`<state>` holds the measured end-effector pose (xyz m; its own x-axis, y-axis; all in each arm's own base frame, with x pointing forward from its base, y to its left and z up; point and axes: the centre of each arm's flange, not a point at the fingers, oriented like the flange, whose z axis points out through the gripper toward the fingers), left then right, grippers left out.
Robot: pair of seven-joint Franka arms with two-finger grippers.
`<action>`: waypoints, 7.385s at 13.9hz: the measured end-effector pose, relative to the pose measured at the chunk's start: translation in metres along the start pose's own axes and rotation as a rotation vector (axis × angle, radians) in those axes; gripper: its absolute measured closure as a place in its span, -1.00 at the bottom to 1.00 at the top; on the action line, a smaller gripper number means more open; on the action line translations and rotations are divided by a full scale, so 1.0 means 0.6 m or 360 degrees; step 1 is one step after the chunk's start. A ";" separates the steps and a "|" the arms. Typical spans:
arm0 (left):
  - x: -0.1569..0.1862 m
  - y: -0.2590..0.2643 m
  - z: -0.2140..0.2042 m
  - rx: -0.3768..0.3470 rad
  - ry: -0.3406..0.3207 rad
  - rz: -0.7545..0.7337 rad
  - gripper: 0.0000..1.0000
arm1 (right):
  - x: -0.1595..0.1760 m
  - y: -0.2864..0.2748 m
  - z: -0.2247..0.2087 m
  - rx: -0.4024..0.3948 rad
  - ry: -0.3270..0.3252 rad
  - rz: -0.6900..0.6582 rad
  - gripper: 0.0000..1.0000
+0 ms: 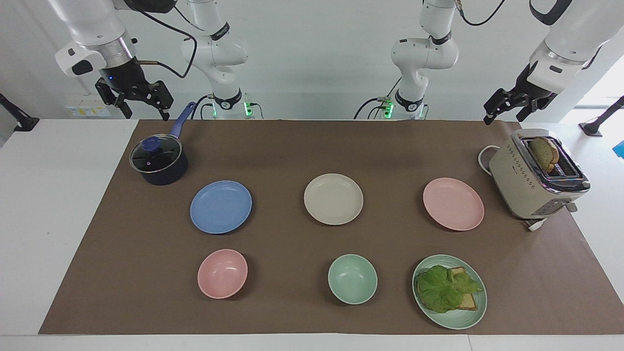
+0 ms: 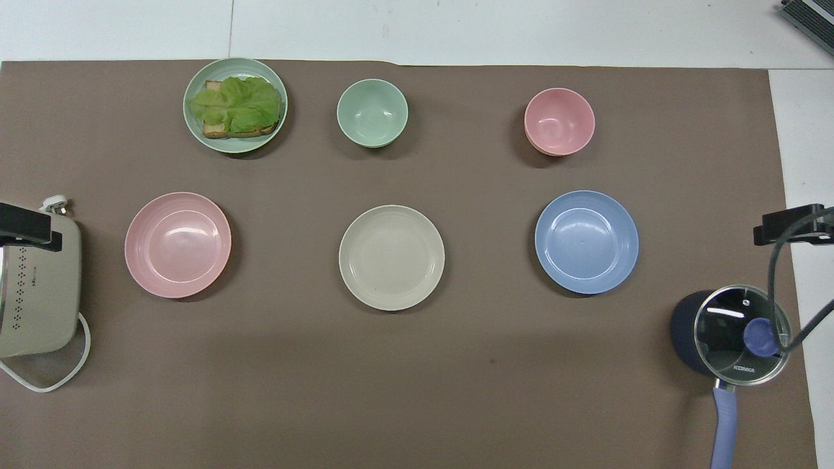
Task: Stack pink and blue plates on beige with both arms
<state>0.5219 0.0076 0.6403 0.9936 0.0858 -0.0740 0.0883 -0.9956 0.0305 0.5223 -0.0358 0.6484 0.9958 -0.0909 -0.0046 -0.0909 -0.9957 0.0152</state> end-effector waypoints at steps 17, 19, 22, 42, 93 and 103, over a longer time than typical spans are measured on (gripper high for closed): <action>0.034 -0.064 0.205 -0.0008 -0.0031 -0.0093 -1.00 | 0.002 -0.001 0.004 0.0000 0.0006 -0.0031 -1.00; 0.040 -0.068 0.274 -0.0006 0.0010 -0.0101 -1.00 | 0.002 -0.001 0.004 0.0000 0.0006 -0.0031 -1.00; 0.052 -0.071 0.368 0.0012 0.0006 -0.0110 -1.00 | 0.001 -0.001 0.004 0.0000 0.0006 -0.0031 -1.00; 0.086 -0.116 0.528 0.0063 -0.0080 -0.0185 0.59 | -0.001 -0.001 0.007 0.0001 -0.0001 -0.0032 -1.00; -0.003 0.442 0.468 -0.0269 -0.0057 0.0022 -0.99 | 0.027 0.017 0.173 0.0000 -0.0008 0.0002 -1.00; 0.136 0.117 0.271 -0.0059 0.0031 0.0116 -1.00 | 0.105 -0.010 0.445 0.0095 -0.0008 -0.0078 -1.00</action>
<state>0.5976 -0.0615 0.4741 0.9986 0.0143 -0.0507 0.0179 -0.9973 0.0719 0.5840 -0.0394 0.3811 0.9991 -0.0421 -0.0091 -0.0425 -0.9981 -0.0450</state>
